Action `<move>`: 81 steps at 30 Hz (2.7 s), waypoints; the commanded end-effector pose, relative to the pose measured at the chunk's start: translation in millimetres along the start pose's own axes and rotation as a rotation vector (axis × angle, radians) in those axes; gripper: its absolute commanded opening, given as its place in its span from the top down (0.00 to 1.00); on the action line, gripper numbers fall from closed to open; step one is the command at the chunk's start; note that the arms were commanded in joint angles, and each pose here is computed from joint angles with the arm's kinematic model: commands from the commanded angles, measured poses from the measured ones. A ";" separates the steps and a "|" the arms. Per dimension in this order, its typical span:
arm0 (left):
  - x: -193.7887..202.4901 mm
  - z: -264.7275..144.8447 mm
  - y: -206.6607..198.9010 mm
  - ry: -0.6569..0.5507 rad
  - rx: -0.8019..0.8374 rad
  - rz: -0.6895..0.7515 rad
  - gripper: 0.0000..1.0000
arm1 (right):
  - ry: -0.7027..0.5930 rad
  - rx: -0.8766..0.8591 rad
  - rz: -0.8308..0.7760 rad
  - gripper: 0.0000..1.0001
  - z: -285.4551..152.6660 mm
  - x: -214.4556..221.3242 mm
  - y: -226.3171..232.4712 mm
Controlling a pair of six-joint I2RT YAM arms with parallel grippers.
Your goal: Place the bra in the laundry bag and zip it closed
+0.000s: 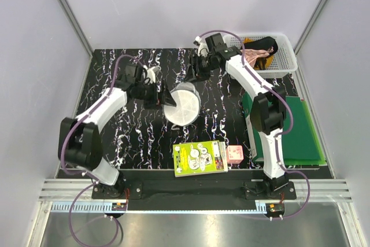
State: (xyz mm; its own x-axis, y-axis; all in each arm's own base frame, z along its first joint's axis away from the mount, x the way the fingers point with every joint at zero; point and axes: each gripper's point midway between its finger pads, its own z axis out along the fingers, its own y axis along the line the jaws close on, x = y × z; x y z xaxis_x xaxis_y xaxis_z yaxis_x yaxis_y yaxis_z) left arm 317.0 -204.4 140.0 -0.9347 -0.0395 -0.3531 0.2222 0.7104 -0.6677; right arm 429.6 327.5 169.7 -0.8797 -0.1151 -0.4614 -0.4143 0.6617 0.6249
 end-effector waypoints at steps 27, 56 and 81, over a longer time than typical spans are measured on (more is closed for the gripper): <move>-20.8 41.5 0.7 0.131 0.043 0.039 0.55 | 0.034 -0.057 0.350 0.18 -101.0 154.5 61.5; -17.0 21.1 -70.7 -0.284 0.404 -0.767 1.00 | -0.201 -0.164 0.957 0.21 -54.5 130.0 33.4; 16.2 -20.1 -81.2 -0.369 -0.075 0.057 0.65 | -0.200 -0.200 1.244 0.91 -45.7 84.2 32.2</move>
State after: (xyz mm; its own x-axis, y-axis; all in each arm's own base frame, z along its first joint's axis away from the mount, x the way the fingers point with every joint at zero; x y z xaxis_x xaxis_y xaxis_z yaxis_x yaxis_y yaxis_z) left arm 293.1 -247.5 218.9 -0.7938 -0.3845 -0.4711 0.1305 0.6490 -0.7496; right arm 318.0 301.8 157.5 -0.6924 0.6169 0.3743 0.5978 0.2001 0.7762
